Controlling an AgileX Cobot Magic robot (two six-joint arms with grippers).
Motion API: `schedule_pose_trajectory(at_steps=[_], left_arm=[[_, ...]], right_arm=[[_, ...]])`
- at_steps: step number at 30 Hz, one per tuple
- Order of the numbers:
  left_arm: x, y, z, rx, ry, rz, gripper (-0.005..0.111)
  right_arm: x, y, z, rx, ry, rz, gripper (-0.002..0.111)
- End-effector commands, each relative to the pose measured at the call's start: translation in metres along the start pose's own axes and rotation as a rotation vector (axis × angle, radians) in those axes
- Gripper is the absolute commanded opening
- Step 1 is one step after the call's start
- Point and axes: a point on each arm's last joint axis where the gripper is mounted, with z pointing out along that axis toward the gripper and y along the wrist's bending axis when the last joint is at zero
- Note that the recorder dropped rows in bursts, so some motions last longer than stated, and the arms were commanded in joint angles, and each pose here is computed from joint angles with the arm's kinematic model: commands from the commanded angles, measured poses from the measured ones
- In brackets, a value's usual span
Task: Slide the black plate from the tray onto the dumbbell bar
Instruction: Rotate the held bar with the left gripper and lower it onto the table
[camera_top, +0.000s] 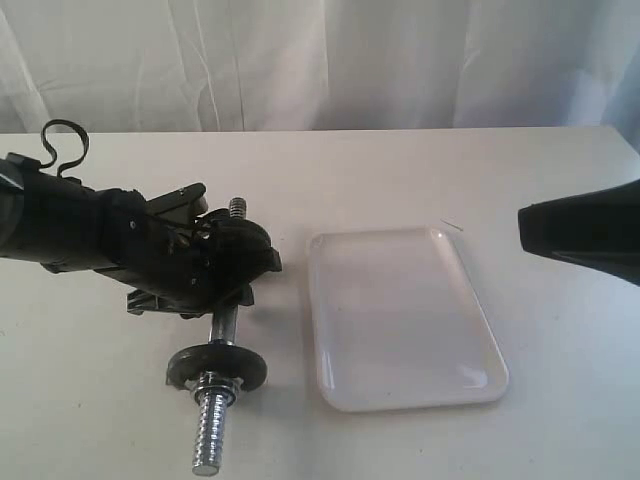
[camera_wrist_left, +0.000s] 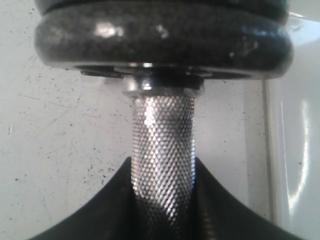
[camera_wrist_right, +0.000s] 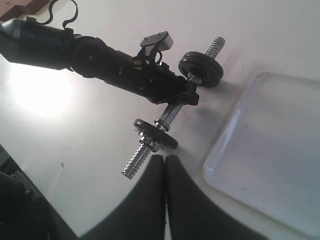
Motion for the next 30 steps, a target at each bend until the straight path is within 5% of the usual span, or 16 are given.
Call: schedule_pose_trajectory(at_steps=[1,4,10,30], left_arm=[[-0.007,-0.008,-0.013,0.032,-0.026,-0.015,0.034],[-0.006,-0.008,-0.013,0.03,-0.018,-0.012,0.034],[-0.004,-0.007,-0.013,0.025,0.005,-0.014,0.057],[-0.009,-0.013,-0.027,0.052,-0.021,-0.006,0.056]], right_arm=[[0.001,0.0,-0.001,0.0,0.001,0.01,0.0],[0.002,0.0,-0.001,-0.001,0.003,0.01,0.0],[0.002,0.001,-0.001,-0.008,0.01,0.017,0.0],[0.004,0.005,-0.006,-0.011,-0.003,0.003,0.0]])
